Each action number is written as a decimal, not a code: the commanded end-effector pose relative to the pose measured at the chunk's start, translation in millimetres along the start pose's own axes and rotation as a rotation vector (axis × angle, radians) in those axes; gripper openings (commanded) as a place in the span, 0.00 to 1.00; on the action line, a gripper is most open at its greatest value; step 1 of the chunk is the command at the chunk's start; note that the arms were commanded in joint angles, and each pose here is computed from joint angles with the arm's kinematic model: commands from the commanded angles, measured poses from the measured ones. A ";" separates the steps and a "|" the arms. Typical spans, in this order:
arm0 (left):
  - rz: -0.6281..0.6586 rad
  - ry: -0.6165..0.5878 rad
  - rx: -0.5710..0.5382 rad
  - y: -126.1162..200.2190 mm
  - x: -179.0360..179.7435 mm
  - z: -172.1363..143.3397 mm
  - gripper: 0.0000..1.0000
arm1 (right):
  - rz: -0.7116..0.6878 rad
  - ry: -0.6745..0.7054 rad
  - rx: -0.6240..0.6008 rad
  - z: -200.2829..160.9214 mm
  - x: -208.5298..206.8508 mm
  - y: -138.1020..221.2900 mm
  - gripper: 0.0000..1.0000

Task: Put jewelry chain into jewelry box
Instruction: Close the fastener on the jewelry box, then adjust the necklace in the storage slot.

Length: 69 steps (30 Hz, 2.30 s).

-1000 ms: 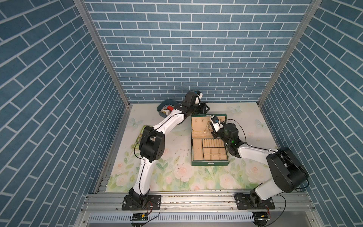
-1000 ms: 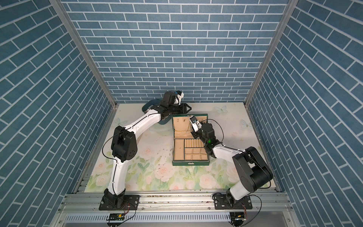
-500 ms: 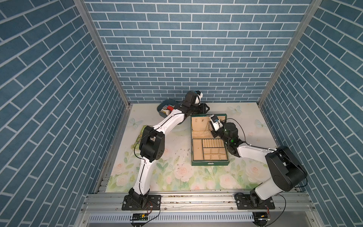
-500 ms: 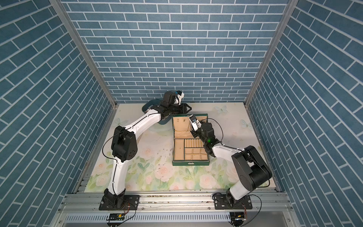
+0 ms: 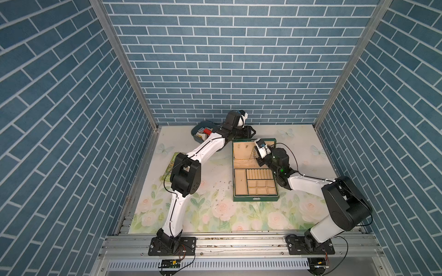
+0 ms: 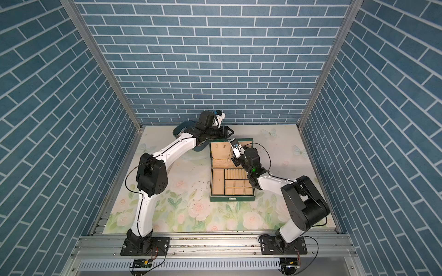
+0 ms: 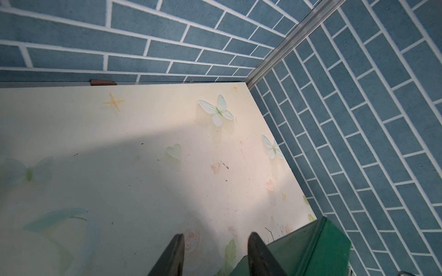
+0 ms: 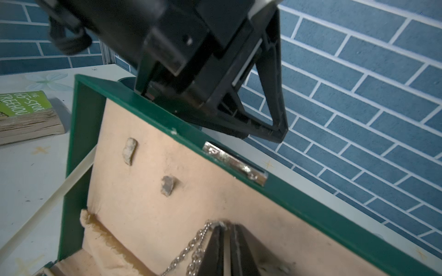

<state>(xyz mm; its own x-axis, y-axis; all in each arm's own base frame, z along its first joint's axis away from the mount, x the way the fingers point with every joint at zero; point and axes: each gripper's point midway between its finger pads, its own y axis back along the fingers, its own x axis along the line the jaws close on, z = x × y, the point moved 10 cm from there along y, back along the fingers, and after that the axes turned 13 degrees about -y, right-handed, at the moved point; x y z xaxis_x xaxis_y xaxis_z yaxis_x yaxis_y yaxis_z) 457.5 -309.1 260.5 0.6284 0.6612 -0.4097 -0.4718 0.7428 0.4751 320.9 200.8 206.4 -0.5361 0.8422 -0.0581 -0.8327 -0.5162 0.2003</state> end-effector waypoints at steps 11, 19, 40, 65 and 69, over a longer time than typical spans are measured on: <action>-0.028 -0.037 0.036 -8.1 -8.3 -4.0 0.47 | -0.047 -0.037 -0.040 13.0 -2.6 -11.2 0.12; -0.032 -0.044 0.038 -7.7 -10.9 -3.7 0.47 | -0.068 -0.050 -0.034 13.6 -4.2 -15.0 0.11; 0.072 -0.064 -0.027 13.4 -15.7 22.7 0.60 | -0.007 -0.155 -0.064 19.8 2.5 36.1 0.32; 0.322 -0.594 0.104 124.5 -122.1 -64.1 0.64 | -0.349 -0.618 0.055 -20.9 -19.4 118.5 0.46; 0.360 -0.759 0.297 90.2 -142.5 -108.4 0.56 | -0.442 -0.671 0.087 -31.1 -28.1 124.0 0.46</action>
<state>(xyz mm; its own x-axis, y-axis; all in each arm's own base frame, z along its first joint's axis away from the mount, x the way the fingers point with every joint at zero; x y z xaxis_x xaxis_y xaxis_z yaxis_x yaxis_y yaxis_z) 266.3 -317.0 313.2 0.7567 0.6133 0.2264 -0.6051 0.5258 0.5978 232.9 120.6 212.3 -0.0705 0.9051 0.4192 -0.9243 -0.2174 0.3138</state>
